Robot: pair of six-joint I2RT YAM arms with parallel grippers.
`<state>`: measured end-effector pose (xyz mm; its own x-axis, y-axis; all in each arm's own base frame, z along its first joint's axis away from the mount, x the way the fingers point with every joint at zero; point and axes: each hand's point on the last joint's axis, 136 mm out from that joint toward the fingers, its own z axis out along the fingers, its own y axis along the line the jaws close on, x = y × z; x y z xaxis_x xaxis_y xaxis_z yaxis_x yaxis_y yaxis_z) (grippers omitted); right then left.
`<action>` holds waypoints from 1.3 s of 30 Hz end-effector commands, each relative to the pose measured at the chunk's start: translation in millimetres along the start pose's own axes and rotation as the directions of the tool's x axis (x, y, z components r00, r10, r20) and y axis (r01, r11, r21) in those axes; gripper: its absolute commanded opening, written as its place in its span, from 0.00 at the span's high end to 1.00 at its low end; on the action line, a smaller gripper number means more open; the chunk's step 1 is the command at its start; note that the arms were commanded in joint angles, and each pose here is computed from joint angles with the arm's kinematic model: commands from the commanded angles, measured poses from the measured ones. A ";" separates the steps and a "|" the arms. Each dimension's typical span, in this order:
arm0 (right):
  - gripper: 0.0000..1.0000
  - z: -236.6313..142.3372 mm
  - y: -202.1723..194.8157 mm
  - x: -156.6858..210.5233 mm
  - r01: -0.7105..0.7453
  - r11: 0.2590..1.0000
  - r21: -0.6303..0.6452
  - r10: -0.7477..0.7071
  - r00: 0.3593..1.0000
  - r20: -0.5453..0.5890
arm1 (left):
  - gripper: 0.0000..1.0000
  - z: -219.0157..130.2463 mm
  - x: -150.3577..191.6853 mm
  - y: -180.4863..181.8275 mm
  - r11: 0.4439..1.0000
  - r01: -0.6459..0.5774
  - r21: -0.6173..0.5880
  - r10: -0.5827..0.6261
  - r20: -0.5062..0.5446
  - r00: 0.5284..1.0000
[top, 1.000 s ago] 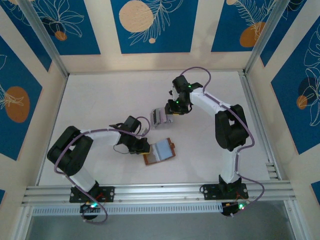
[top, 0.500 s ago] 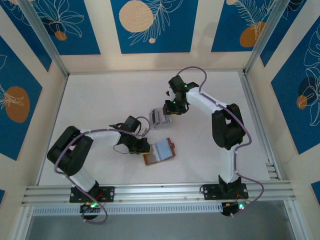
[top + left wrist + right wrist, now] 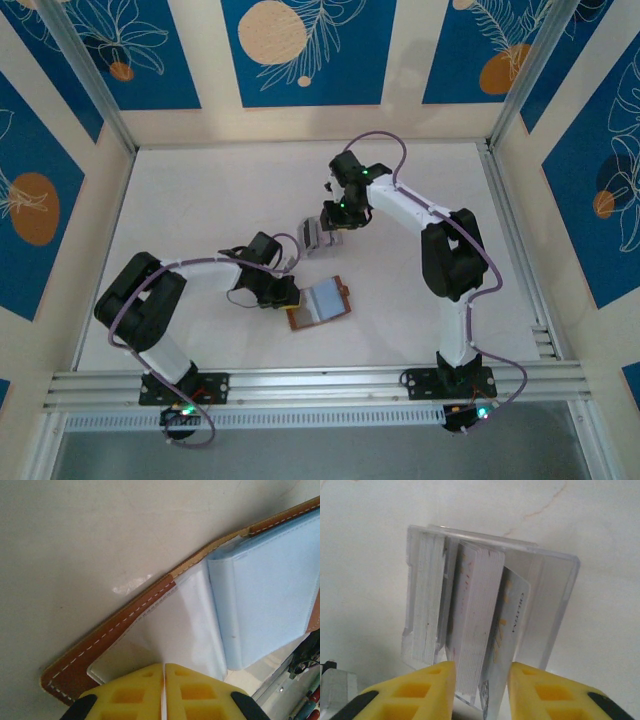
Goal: Put the credit cards into the card holder
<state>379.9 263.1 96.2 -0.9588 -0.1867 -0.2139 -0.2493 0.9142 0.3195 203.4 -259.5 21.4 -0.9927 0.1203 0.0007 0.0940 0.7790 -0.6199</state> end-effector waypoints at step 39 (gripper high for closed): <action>1.00 -26.0 -0.2 -14.5 0.050 0.989 0.142 -0.058 0.997 0.056 | 0.90 0.1 10.0 3.9 1.000 0.006 -0.018 -0.006 -0.010 1.000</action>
<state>386.5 255.8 87.1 -0.9528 -0.2184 -0.2109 -0.2574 0.9495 0.1792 203.4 -259.5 21.6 -0.9943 0.1063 0.0028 0.0814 0.7773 -0.6238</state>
